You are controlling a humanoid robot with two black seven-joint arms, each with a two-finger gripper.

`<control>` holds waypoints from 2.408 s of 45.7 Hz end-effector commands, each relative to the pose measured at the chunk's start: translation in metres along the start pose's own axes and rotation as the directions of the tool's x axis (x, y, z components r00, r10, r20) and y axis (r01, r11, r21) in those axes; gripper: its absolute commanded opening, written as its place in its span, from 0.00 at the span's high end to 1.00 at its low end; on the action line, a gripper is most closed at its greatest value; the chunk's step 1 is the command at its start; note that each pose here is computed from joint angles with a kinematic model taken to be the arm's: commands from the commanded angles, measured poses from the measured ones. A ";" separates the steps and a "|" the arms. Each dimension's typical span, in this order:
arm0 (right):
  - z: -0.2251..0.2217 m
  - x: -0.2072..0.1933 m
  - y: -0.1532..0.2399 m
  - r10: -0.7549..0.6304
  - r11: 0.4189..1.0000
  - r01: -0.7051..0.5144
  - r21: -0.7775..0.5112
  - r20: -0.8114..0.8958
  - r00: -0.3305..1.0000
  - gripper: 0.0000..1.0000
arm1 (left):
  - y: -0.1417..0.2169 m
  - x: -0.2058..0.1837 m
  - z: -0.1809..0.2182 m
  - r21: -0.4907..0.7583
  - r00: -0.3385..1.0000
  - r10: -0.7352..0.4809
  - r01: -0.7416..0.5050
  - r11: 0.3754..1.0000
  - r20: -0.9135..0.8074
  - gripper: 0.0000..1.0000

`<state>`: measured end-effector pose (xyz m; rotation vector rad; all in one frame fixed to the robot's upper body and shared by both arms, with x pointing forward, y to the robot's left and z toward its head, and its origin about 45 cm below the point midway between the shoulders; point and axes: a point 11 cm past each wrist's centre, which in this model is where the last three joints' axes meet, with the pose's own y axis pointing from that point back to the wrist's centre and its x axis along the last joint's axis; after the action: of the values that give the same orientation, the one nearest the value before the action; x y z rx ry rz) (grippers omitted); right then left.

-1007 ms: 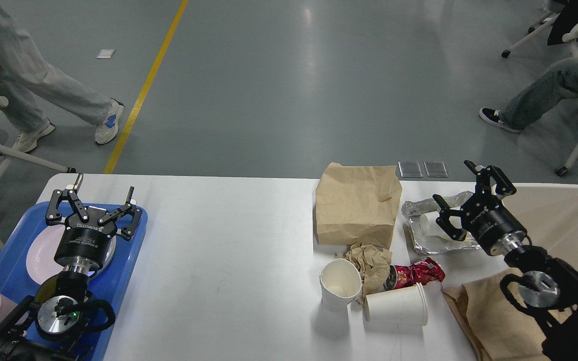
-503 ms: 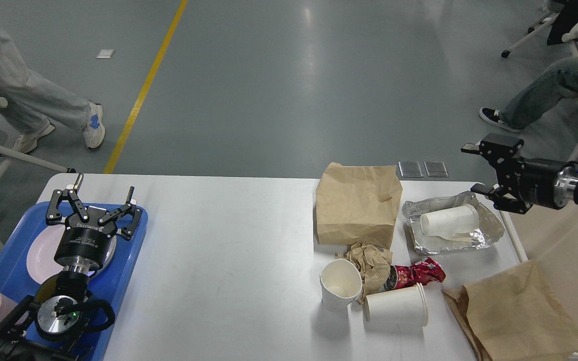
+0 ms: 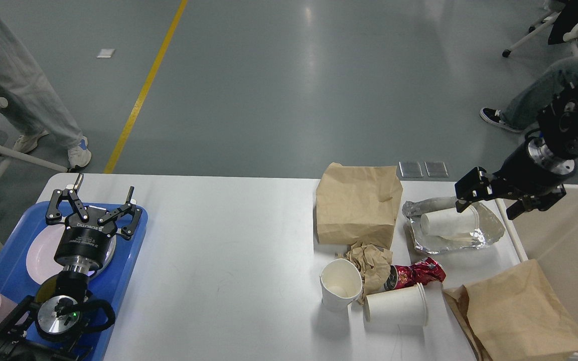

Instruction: Tidy desktop

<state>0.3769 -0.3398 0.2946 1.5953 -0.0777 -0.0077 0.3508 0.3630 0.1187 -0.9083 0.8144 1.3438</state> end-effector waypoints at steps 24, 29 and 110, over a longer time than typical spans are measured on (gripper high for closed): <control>-0.003 -0.082 0.085 0.097 0.988 -0.104 -0.117 -0.067 0.993 0.08 | 0.000 0.000 0.000 0.000 1.000 0.002 -0.002 1.000 0.000 0.04; 0.006 -0.084 0.085 0.096 0.985 -0.103 -0.136 -0.058 0.994 0.07 | 0.000 0.000 0.000 0.001 1.000 0.002 -0.002 1.000 0.000 0.04; 0.156 -0.146 -0.197 0.255 0.967 -0.251 0.045 -0.095 0.962 0.00 | 0.000 0.000 0.000 0.000 1.000 0.002 -0.002 1.000 0.000 0.04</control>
<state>0.2378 -0.4840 0.0957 1.6098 -0.2027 0.2274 0.3509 0.3633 0.1186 -0.9080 0.8143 1.3449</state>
